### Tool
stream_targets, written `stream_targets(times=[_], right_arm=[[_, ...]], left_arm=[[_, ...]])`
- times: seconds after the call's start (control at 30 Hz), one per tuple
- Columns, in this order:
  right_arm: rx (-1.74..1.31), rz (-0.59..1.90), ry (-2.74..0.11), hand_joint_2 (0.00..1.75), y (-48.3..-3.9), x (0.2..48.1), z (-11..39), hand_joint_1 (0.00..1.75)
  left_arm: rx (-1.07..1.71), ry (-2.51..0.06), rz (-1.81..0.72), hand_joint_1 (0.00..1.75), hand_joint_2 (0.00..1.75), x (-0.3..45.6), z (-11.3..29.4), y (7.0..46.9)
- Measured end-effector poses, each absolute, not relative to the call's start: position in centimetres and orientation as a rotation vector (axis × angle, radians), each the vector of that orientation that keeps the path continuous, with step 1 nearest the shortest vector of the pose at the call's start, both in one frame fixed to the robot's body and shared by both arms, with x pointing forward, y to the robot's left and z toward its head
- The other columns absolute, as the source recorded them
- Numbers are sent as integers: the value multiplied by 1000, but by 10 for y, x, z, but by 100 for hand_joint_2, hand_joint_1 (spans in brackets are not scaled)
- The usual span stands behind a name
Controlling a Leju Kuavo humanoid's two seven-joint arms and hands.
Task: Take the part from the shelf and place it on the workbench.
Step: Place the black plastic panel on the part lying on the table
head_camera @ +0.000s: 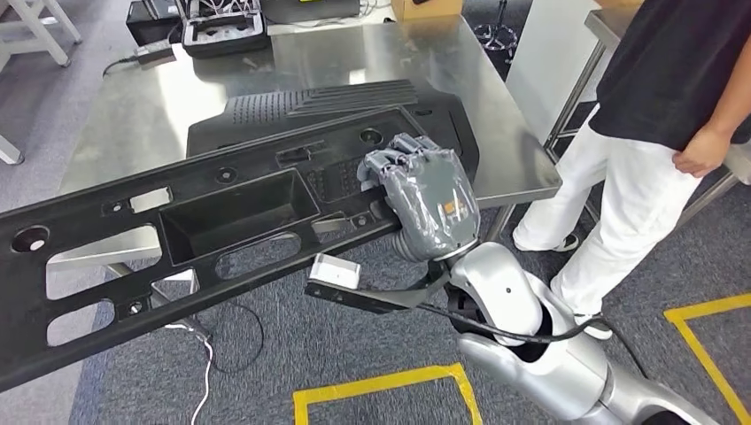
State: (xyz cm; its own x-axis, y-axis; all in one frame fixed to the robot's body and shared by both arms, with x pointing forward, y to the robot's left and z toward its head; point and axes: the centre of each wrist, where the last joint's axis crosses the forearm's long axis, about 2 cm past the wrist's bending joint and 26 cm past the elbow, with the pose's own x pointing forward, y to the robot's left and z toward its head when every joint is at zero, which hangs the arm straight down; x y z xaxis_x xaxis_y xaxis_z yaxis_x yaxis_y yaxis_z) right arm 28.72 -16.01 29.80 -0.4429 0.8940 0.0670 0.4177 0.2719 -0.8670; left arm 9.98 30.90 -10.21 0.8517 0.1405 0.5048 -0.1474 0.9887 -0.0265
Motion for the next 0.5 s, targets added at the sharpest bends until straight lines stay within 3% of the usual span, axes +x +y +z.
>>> stream_targets(times=[0.5], right_arm=[[-1177,1111,-1986,175,-158,292,297,175]], left_arm=[[13,-531,162,0,175,100,-102,309]])
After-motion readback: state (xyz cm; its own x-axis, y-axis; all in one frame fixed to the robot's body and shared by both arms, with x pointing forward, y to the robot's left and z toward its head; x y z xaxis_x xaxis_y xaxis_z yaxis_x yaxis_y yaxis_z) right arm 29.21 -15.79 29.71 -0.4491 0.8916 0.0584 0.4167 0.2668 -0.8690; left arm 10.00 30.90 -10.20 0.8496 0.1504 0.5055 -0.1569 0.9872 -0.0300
